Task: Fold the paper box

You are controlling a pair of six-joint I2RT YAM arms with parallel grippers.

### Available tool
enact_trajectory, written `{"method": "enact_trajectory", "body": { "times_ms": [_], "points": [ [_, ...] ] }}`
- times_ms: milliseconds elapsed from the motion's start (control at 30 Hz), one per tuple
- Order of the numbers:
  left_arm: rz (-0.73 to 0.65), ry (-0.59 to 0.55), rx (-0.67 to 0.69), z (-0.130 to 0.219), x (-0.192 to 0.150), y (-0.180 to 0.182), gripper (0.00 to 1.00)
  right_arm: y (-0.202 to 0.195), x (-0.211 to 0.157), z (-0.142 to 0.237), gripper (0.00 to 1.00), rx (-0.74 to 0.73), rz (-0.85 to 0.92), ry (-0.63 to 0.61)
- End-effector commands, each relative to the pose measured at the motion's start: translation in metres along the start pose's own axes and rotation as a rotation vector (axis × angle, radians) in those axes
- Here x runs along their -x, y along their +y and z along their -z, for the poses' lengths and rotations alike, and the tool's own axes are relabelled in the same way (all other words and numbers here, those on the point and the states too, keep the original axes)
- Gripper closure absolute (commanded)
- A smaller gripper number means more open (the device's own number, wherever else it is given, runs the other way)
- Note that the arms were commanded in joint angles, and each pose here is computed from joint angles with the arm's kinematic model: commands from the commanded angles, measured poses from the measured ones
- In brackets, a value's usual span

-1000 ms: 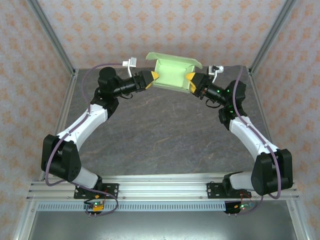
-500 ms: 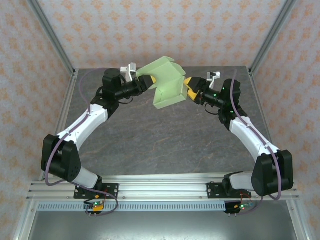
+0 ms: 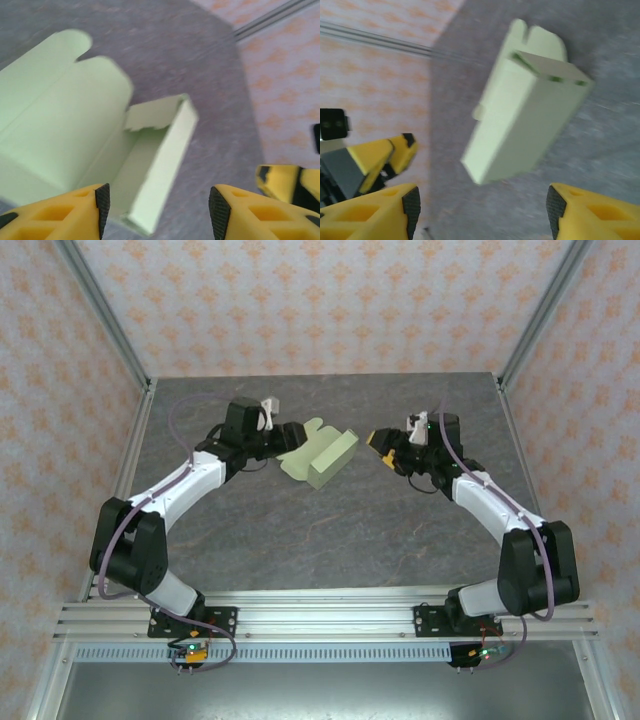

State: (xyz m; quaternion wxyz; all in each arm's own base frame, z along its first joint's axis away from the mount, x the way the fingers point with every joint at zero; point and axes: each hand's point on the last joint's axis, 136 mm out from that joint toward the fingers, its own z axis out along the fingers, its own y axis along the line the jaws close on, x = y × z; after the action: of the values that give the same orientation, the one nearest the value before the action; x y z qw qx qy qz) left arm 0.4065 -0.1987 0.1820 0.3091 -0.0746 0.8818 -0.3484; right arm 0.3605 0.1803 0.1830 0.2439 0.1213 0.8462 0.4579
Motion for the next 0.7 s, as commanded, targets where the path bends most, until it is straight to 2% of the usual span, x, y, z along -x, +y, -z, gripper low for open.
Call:
{"method": "enact_trajectory", "body": {
  "times_ms": [0, 67, 200, 333, 500, 667],
  "points": [
    [-0.027, -0.019, 0.176, 0.014, -0.014, 0.036, 0.41, -0.018, -0.006, 0.015, 0.31, -0.148, 0.146, 0.007],
    [-0.027, -0.014, 0.223, 0.018, -0.021, 0.047, 0.4, -0.023, -0.004, 0.021, 0.31, -0.215, 0.184, 0.013],
    [0.04, 0.064, 0.371, 0.018, -0.042, 0.079, 0.39, -0.022, 0.009, 0.02, 0.33, -0.321, 0.25, 0.027],
    [0.146, 0.102, 0.496, 0.012, -0.059, 0.11, 0.38, -0.014, 0.027, -0.007, 0.33, -0.466, 0.349, 0.062],
    [0.196, 0.1, 0.508, 0.004, -0.062, 0.117, 0.35, -0.007, 0.049, -0.058, 0.34, -0.526, 0.494, 0.134],
    [0.205, 0.101, 0.51, 0.008, -0.066, 0.119, 0.34, -0.015, 0.058, -0.102, 0.42, -0.566, 0.564, 0.28]
  ]
}}
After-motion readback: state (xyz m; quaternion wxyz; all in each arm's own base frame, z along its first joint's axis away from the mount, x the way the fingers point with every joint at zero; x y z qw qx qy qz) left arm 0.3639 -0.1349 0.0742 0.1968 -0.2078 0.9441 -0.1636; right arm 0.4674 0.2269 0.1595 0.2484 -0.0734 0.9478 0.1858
